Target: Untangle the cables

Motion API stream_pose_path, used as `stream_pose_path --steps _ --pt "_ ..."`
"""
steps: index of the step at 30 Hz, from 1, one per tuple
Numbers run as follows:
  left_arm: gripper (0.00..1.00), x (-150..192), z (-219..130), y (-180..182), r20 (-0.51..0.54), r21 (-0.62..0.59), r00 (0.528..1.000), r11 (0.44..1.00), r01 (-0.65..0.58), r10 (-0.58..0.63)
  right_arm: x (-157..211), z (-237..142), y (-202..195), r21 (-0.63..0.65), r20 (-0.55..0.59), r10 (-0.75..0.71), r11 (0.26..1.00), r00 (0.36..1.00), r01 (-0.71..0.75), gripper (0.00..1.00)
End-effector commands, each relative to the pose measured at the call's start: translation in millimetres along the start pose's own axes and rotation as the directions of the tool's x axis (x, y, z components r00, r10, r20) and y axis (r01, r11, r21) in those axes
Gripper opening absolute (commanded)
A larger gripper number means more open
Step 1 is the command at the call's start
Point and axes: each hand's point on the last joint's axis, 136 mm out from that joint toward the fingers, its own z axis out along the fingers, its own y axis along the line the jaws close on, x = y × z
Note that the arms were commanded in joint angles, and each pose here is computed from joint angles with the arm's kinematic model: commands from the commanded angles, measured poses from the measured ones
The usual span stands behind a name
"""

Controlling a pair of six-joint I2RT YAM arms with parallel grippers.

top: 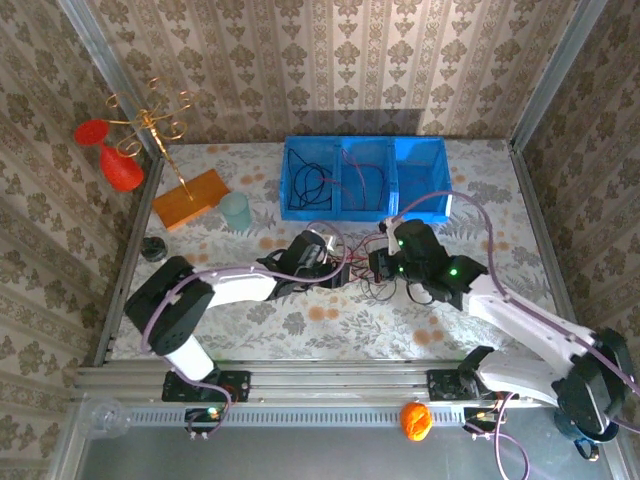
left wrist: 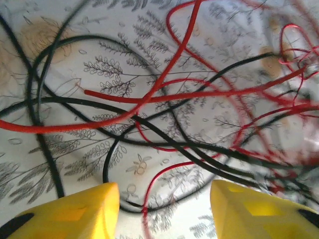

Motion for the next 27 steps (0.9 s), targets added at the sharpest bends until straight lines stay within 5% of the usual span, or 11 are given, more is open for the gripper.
stream_pose_path --steps 1,7,14,27 --pt "0.40 -11 17 -13 0.040 0.077 0.998 0.996 0.049 -0.052 -22 -31 10 0.033 0.049 -0.067 0.997 0.997 0.066 0.00" --pt "0.00 -8 22 -1 0.080 0.101 0.989 0.988 0.118 -0.127 -74 -79 45 -0.033 0.196 -0.117 0.992 0.974 0.126 0.00" --pt "0.00 2 4 9 0.097 0.079 0.989 0.991 0.106 -0.113 -133 -138 77 -0.085 0.406 -0.157 0.974 0.900 0.208 0.00" --pt "0.00 21 -31 56 0.125 -0.045 0.983 0.989 0.141 -0.135 -211 -222 95 0.014 0.677 -0.211 0.961 0.705 0.275 0.00"
